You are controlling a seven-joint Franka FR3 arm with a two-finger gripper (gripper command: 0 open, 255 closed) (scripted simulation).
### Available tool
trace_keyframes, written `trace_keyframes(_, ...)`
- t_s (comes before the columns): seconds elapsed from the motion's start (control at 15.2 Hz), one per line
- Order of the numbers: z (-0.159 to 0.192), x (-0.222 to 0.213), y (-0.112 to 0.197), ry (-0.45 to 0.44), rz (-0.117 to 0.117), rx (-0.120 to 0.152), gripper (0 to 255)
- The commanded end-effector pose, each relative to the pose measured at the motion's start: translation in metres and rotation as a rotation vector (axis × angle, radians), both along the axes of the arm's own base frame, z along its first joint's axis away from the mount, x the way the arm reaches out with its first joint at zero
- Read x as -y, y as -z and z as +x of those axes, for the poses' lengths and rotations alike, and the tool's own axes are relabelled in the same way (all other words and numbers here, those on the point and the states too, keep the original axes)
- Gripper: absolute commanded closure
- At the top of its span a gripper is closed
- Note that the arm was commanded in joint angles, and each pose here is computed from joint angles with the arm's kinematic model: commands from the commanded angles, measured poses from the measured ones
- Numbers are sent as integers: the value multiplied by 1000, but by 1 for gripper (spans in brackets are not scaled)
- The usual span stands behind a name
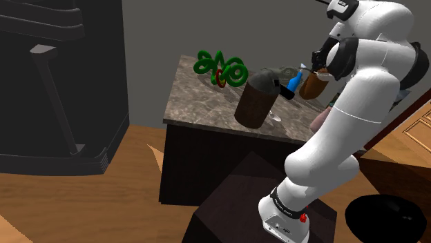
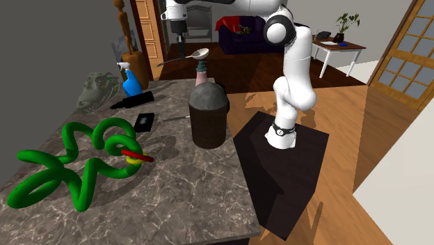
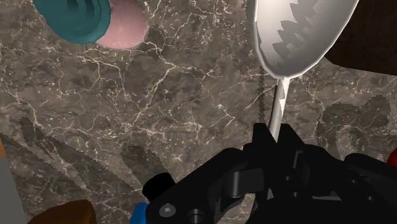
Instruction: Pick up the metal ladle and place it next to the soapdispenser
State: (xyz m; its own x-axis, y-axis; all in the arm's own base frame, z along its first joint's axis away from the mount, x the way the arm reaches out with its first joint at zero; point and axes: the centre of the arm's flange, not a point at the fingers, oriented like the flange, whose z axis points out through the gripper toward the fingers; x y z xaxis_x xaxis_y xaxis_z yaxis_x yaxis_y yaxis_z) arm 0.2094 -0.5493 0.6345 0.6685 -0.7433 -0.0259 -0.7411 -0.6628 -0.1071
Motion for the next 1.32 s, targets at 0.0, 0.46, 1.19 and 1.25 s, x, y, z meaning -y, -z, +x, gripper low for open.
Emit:
trace_keyframes(0.0, -9, 9, 3, -3, 0, 0, 255)
trace_keyframes(0.46, -9, 9, 40, -3, 0, 0, 255)
trace_keyframes(1.19, -9, 9, 98, -3, 0, 0, 255)
trace_keyframes(1.25, -9, 9, 103, -3, 0, 0, 255)
